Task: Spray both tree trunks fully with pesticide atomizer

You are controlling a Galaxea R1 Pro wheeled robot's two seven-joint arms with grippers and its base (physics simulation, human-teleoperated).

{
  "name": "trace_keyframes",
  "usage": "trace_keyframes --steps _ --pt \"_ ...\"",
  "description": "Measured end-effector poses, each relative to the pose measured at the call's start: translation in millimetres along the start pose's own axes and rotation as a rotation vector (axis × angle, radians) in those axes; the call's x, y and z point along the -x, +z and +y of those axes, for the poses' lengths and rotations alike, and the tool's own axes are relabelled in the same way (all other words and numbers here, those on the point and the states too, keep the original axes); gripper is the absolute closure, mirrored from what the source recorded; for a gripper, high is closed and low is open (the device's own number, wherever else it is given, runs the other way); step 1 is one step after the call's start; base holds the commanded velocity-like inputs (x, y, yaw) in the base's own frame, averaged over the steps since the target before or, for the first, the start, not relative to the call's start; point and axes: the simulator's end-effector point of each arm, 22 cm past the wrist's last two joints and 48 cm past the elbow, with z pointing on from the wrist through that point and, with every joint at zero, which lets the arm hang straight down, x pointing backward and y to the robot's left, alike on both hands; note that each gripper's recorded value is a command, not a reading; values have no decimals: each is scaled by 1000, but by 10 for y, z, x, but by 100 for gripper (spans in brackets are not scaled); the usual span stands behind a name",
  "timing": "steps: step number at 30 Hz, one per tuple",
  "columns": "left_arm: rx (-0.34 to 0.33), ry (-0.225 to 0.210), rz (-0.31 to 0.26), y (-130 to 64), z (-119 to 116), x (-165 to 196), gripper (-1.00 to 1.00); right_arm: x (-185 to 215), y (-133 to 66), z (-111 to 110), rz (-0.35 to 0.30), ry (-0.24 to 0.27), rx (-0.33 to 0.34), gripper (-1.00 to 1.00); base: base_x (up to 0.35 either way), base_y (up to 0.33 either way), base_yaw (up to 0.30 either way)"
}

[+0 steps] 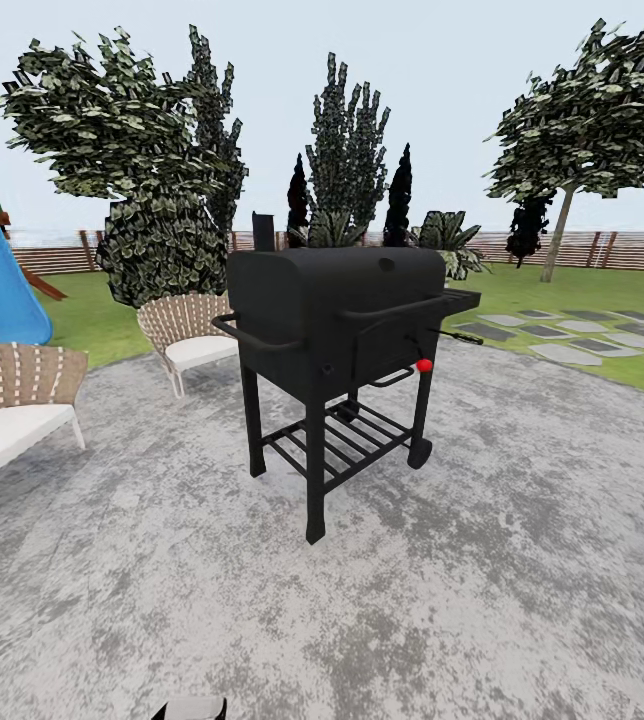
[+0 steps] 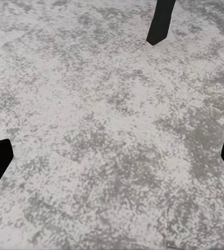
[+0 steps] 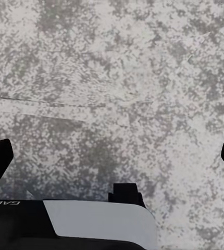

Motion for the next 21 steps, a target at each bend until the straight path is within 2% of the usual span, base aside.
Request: trace_keyframes --steps 12,21 --pt "-11 8 1 -1 -42 -2 -100 17 0 24 -4 4 3 -100 0 0 -14" --pt "-11 6 -3 -1 -42 14 -100 39 -2 19 -9 8 1 -100 0 0 -253"
